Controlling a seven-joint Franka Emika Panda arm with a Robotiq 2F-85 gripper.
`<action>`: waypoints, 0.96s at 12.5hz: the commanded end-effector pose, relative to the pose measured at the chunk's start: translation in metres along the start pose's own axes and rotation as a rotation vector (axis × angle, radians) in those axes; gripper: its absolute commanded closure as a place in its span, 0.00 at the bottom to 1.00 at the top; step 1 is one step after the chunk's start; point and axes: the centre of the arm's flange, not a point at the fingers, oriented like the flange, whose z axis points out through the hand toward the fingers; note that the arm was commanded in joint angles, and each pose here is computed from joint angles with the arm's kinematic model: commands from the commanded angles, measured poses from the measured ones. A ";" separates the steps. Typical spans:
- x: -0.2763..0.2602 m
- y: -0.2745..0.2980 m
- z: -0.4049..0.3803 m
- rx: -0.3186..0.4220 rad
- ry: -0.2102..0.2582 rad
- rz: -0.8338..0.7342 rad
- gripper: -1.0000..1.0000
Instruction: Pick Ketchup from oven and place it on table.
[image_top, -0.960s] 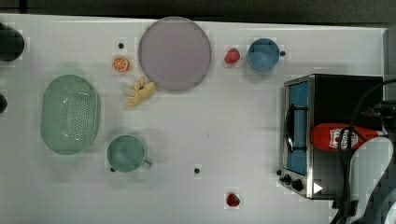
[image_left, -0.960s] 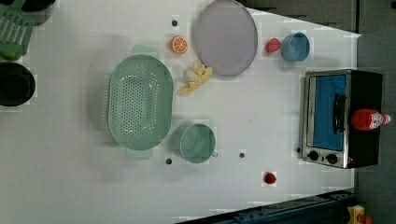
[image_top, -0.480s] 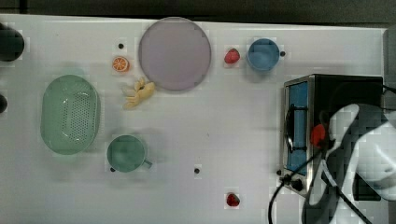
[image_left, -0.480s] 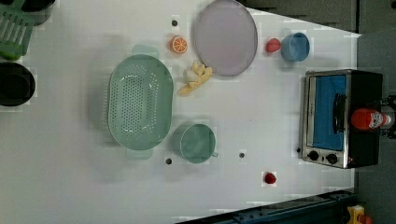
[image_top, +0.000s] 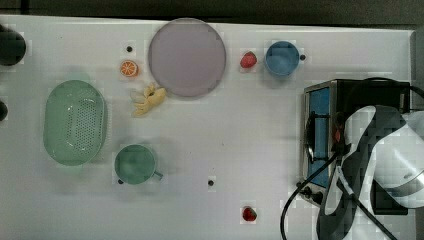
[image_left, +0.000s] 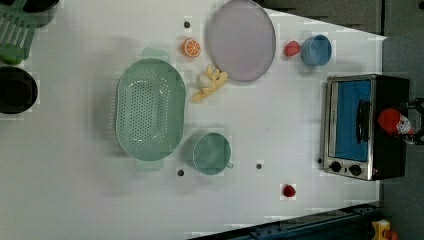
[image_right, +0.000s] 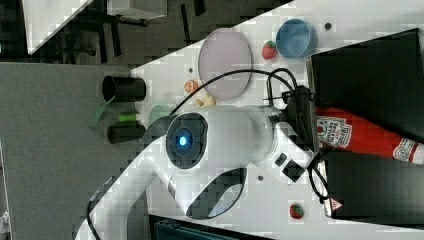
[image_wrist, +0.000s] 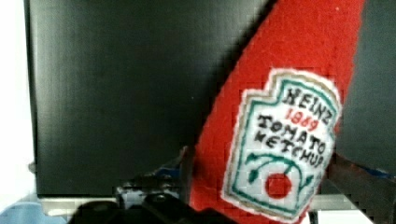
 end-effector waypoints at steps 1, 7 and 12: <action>0.026 0.018 -0.005 0.008 -0.012 0.070 0.39; 0.002 -0.009 -0.114 0.051 0.056 -0.059 0.39; -0.193 -0.048 -0.218 0.071 -0.087 -0.425 0.39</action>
